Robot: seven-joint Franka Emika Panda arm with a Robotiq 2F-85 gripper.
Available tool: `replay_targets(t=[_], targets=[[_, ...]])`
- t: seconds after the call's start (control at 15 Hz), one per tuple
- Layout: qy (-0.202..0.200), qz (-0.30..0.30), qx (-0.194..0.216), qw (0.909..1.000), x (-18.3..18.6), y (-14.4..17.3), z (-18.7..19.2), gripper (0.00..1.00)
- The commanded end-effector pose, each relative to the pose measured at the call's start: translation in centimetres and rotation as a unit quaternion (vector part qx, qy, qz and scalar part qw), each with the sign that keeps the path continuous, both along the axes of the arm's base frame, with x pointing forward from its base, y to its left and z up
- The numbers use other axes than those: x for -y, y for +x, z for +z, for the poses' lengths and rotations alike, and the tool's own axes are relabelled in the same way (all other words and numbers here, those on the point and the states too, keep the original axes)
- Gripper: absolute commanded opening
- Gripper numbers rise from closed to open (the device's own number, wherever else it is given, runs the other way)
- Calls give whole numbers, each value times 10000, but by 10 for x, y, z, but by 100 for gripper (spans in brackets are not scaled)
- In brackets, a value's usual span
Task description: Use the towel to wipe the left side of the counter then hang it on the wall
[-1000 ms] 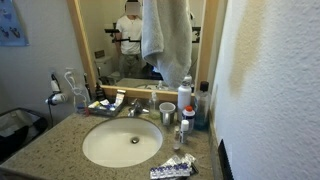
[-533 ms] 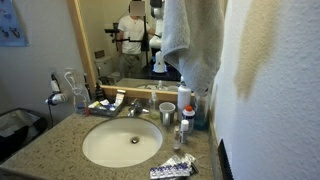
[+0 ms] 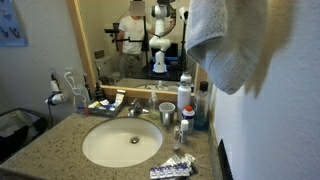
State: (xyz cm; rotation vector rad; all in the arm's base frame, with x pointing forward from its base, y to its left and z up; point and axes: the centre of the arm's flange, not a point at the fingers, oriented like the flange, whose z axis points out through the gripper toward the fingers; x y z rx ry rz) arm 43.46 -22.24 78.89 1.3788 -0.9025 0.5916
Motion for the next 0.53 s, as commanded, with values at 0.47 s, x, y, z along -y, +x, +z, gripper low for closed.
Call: replay_targets(t=[0.47], targets=[[139,14,70,9999,25,32,-13,2]])
